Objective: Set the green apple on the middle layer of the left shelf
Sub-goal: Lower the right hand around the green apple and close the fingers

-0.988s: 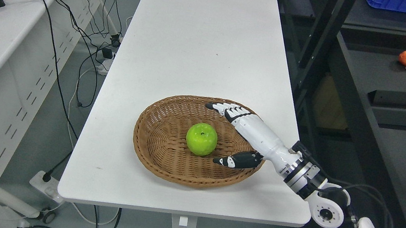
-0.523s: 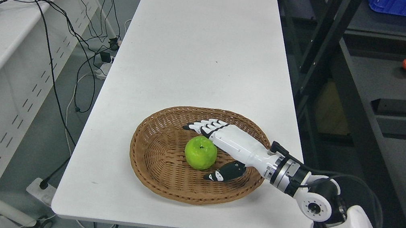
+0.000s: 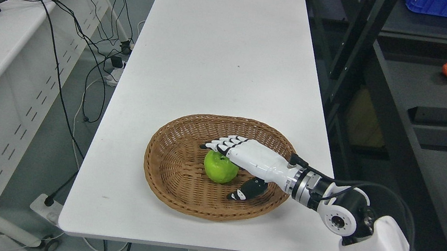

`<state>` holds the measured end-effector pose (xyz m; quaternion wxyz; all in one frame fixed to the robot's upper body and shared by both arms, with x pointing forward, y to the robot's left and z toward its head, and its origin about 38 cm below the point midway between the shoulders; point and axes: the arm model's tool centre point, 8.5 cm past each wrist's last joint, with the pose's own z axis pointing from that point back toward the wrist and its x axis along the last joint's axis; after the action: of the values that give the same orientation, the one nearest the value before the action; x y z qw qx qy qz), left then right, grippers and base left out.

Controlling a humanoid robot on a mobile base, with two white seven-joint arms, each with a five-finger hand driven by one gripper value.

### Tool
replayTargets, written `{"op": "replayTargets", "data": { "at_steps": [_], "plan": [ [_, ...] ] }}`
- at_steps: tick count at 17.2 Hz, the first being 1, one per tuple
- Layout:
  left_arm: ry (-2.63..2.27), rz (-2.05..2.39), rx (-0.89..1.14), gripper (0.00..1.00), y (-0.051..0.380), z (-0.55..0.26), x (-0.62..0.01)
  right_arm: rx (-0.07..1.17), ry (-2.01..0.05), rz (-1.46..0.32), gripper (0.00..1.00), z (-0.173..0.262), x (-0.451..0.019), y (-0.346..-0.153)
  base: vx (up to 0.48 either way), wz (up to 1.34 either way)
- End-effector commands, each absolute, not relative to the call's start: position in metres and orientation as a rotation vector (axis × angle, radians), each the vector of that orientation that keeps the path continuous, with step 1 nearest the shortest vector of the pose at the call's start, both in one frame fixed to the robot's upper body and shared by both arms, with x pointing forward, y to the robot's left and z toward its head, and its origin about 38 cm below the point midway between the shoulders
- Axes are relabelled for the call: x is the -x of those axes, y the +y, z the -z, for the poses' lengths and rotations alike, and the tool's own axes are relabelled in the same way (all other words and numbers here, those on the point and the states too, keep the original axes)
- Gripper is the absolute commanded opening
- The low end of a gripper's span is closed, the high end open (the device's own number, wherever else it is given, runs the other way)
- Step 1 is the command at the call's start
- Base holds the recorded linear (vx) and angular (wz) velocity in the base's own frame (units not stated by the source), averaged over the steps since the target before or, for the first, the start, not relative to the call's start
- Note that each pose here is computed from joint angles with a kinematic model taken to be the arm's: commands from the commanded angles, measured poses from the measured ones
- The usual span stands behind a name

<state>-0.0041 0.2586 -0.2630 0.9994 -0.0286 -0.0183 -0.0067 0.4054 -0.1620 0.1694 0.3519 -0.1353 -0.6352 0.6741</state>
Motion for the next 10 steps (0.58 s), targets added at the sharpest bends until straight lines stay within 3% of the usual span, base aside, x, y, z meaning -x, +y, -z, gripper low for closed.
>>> {"op": "replayTargets", "data": {
  "at_steps": [1,10],
  "plan": [
    [-0.035,0.014,0.039,1.0,0.27,0.262,0.004,0.354,-1.552,-1.765,0.99,-0.157,-0.423,-0.164,0.0,0.0],
    [-0.035,0.014,0.039,1.0,0.27,0.262,0.004,0.319,-1.51,-1.813,0.99,-0.141,-0.419,-0.156,0.0,0.0]
  ]
}}
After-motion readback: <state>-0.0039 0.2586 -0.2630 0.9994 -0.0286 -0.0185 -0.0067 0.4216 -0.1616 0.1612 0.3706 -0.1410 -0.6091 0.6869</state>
